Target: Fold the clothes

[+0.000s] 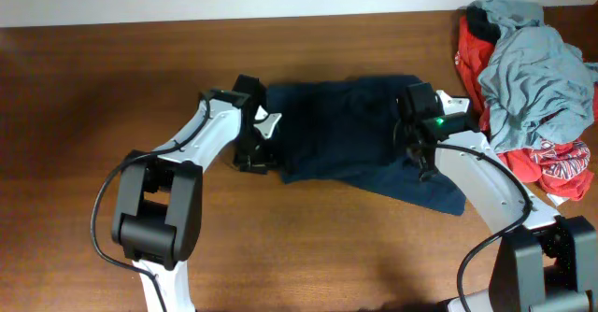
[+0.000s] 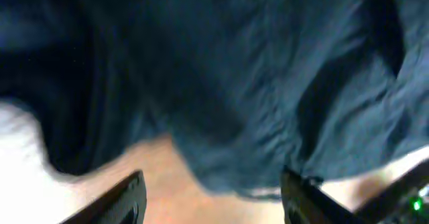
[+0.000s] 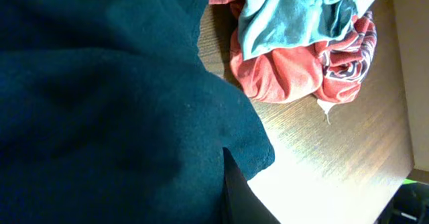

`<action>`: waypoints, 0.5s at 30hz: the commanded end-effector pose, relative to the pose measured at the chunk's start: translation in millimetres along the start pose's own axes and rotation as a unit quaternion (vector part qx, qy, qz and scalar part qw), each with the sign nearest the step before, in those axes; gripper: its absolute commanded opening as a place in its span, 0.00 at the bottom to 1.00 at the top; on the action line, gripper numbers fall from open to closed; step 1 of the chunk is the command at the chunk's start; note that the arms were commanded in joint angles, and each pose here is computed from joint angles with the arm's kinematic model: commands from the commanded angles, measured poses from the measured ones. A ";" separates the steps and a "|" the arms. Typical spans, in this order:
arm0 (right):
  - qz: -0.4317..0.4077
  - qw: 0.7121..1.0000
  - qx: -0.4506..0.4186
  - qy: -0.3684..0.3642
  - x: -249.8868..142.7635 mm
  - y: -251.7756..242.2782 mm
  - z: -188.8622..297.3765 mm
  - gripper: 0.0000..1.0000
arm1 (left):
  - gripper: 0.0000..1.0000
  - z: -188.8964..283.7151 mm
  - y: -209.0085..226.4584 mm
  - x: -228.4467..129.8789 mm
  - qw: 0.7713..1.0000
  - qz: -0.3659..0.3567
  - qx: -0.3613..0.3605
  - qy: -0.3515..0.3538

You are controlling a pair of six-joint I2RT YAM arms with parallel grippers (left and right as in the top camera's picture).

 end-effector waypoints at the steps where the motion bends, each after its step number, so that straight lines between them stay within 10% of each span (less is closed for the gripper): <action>1: 0.002 1.000 0.005 0.000 -0.5 -0.5 0.9 0.04 | 0.64 6.9 -10.0 5.7 0.999 0.007 -0.037 -0.029; 8: 0.002 1.000 0.005 0.000 -0.5 -0.5 0.9 0.04 | 0.56 4.0 -18.5 14.2 0.998 -0.010 -0.040 -0.050; 15: 0.002 1.000 0.005 0.000 -0.5 -0.4 0.9 0.04 | 0.01 3.1 -21.9 16.1 0.998 -0.012 -0.041 -0.055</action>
Point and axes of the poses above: each gripper's point midway between its finger pads, its own z axis back along the fingers, its own y axis along the line the jaws close on, x = y × z, the point moved 7 cm from there along z, back along the fingers, and after that the axes turned 5 degrees about -z, right-handed, at the moved point
